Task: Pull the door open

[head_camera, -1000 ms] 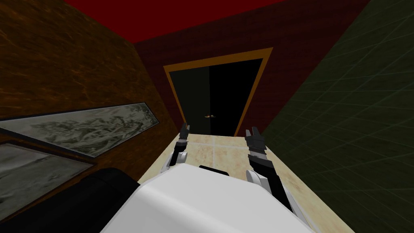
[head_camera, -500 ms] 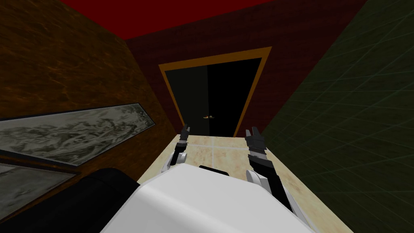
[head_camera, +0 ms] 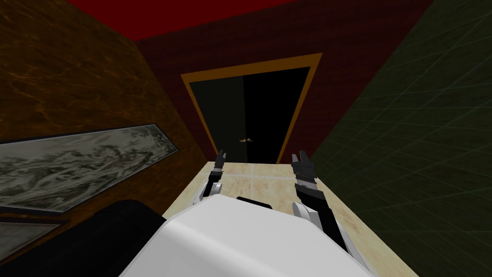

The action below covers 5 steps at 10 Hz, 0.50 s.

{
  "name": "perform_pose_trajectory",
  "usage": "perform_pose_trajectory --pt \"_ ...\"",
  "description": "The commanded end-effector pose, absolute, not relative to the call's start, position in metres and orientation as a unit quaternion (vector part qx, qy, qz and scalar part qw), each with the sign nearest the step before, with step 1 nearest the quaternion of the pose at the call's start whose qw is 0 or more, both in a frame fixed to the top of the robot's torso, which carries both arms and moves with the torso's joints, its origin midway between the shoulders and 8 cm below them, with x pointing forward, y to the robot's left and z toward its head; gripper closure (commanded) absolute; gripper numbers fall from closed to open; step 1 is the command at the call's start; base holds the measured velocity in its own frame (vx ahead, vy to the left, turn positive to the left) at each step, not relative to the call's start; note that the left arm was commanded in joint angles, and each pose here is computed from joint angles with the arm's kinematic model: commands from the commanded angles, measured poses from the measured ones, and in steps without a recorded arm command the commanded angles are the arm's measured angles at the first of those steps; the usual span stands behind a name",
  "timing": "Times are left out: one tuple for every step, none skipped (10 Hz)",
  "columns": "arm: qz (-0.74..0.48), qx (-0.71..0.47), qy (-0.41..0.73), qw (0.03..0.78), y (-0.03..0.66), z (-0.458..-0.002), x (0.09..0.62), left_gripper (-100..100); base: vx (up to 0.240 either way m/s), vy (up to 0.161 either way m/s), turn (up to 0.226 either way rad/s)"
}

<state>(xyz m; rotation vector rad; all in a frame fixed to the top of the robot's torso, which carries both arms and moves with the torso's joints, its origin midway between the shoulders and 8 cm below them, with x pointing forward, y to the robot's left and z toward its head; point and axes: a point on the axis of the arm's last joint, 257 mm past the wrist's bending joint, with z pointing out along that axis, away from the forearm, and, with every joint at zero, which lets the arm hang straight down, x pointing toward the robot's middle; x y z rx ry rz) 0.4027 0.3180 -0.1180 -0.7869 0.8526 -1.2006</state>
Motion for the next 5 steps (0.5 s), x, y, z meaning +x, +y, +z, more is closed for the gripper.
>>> perform_pose_trajectory --pt "-0.531 -0.356 0.383 0.667 0.323 -0.13 0.403 -100 0.105 -0.013 -0.05" --pt "-0.53 -0.361 0.385 0.664 0.326 -0.137 0.404 -100 0.103 -0.024 -0.047" --pt "-0.528 -0.366 0.388 0.661 0.329 -0.145 0.405 -100 0.096 -0.023 -0.041" --pt "-0.526 -0.371 0.391 0.658 0.332 -0.152 0.405 -100 0.102 -0.024 -0.055" --pt "-0.525 -0.376 0.393 0.655 0.335 -0.16 0.406 -100 0.1 -0.026 -0.053"
